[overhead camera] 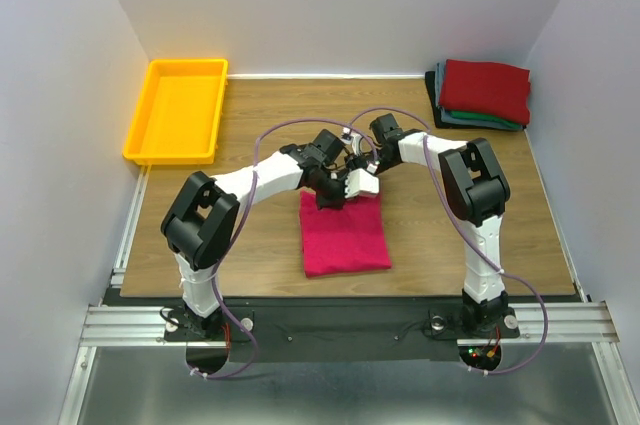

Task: Fold and stack the t-shirts
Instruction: Fold the tshirt

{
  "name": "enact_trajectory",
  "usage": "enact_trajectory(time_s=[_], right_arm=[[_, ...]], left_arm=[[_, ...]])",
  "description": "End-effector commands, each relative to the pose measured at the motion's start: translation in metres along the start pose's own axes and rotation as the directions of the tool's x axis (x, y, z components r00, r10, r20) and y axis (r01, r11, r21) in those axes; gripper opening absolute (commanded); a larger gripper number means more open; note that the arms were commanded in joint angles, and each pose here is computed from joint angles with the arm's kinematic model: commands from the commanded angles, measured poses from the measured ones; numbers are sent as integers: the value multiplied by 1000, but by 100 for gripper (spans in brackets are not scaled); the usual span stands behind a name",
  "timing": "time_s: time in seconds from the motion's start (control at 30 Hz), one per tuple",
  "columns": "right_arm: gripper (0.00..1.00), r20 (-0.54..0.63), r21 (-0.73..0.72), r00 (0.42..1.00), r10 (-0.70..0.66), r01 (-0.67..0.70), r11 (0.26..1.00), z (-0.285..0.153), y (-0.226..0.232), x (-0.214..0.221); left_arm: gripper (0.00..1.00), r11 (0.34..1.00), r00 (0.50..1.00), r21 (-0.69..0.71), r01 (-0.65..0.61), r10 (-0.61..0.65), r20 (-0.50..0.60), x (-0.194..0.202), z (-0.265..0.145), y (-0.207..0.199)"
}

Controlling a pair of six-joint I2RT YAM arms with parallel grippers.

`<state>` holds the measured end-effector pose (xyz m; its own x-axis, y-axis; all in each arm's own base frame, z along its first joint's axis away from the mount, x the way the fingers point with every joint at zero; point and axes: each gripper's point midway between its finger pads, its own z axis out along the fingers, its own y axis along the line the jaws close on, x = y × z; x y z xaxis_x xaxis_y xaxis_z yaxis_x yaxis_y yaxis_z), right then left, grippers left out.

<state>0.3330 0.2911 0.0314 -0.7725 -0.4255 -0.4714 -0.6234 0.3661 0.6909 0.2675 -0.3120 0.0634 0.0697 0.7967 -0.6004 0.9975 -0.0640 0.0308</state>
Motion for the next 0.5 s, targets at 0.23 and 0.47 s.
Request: enact_trajectory(time_s=[0.23, 0.47], right_arm=[[31, -41, 21, 999, 6, -5, 1000, 12, -15, 17], [31, -40, 11, 999, 1, 0, 1000, 12, -13, 17]], left_arm=[[0, 981, 986, -136, -136, 147, 73, -60, -57, 30], [0, 957, 983, -238, -165, 180, 46, -54, -62, 66]])
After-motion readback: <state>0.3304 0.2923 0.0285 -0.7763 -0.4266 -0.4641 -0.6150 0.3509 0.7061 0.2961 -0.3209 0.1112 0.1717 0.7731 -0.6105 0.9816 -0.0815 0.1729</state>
